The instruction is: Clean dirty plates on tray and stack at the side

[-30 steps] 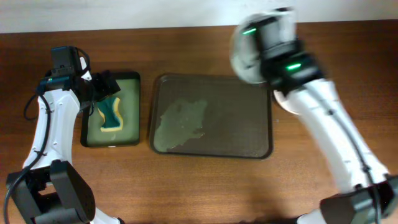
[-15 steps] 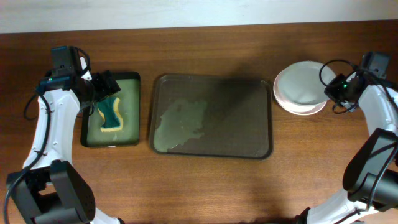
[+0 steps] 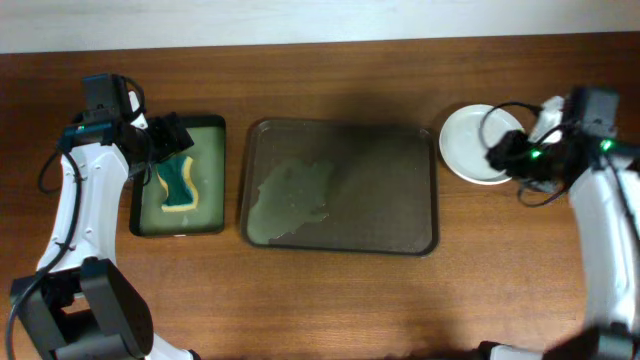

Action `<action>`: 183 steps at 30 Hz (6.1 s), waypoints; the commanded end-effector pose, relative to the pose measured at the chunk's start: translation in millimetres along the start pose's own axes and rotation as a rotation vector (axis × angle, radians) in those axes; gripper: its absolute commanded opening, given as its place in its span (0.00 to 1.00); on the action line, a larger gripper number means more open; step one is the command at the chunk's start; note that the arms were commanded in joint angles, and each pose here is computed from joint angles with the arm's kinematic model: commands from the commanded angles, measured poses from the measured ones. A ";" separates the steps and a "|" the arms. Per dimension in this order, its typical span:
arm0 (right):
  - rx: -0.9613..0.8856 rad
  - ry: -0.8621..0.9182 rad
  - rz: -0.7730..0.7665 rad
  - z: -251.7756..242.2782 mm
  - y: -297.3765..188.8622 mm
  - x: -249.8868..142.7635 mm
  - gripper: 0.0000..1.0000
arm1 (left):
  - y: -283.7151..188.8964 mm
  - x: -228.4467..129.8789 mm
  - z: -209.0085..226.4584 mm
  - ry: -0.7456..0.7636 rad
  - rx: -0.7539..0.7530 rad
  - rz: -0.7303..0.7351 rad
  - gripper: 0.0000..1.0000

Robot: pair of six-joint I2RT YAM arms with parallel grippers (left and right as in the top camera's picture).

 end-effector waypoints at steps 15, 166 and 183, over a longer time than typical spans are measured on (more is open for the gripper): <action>0.102 -0.268 0.135 63.6 -53.9 -105.2 0.98 | -4.1 2.7 -3.1 0.012 -0.010 -0.011 0.99; 0.135 -0.560 -0.989 -7.2 -16.8 -118.6 0.98 | -93.0 -160.8 21.9 0.456 -0.043 -1.050 0.99; 0.135 -0.560 -0.989 -7.2 -16.8 -118.6 0.98 | -93.0 -160.8 21.9 0.456 -0.043 -1.050 0.99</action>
Point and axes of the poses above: each gripper's point midway between its finger pads, its own y axis out along the fingers, its own z axis along the line the jaws close on, x = y × z, the point moved 1 cm from there along -y, back along the fingers, and after that the axes turned 3 degrees about y, right-handed, at the moved point
